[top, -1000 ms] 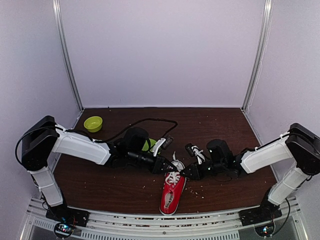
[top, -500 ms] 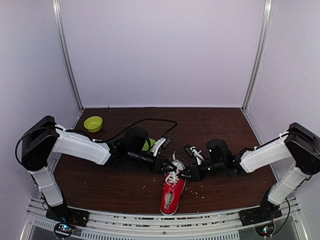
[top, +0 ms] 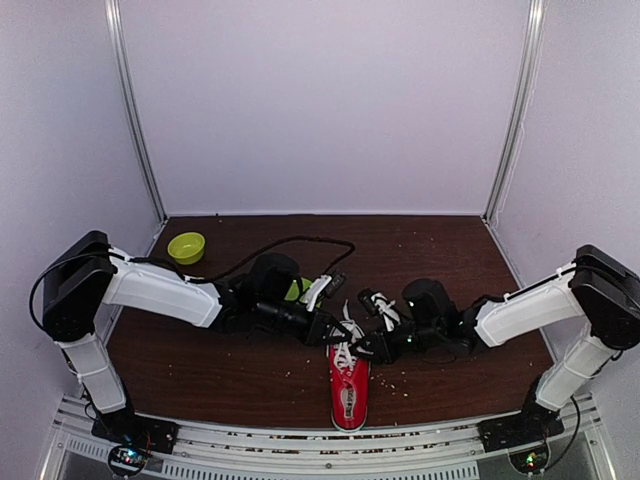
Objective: Tie the shoes
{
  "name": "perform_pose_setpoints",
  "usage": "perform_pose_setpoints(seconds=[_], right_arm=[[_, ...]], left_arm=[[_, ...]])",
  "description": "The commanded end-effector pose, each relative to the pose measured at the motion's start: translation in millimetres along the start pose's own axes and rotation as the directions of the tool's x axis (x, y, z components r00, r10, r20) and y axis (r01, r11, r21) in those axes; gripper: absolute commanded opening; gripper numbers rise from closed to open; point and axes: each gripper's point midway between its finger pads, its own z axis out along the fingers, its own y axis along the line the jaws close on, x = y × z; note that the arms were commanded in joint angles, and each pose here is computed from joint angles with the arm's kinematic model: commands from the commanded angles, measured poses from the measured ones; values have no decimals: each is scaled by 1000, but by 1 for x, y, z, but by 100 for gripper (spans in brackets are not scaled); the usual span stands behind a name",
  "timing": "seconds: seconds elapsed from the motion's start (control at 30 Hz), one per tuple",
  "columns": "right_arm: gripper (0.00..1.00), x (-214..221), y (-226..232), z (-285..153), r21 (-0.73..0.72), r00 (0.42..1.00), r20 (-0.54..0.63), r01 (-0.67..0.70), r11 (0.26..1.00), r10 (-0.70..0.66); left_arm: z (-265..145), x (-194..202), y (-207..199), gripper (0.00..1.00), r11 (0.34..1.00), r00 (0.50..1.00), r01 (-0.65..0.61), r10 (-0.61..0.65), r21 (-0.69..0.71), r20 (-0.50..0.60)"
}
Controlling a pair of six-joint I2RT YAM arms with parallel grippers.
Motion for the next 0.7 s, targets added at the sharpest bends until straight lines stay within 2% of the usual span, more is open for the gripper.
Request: perform_pose_setpoints(seconds=[0.0, 0.07, 0.23, 0.4, 0.53, 0.67], right_arm=[[10, -11, -9, -6, 99, 999, 53, -11, 995, 6], [0, -13, -9, -17, 121, 997, 71, -14, 993, 5], [0, -10, 4, -52, 135, 998, 65, -7, 991, -2], [0, -6, 51, -77, 55, 1000, 26, 15, 998, -17], [0, -5, 90, -81, -44, 1000, 22, 16, 999, -15], [0, -5, 100, -78, -11, 999, 14, 42, 999, -42]], left_arm=[[-9, -25, -15, 0, 999, 998, -33, 33, 11, 61], [-9, -25, -12, 0, 1000, 998, -30, 31, -2, 63], [-9, -23, -6, 0, 999, 997, -23, 24, -28, 70], [-10, -23, -8, 0, 999, 997, -31, 33, -19, 71], [-9, -22, -10, 0, 999, 997, -49, 50, -6, 59], [-8, -18, -9, 0, 999, 998, -49, 49, -5, 46]])
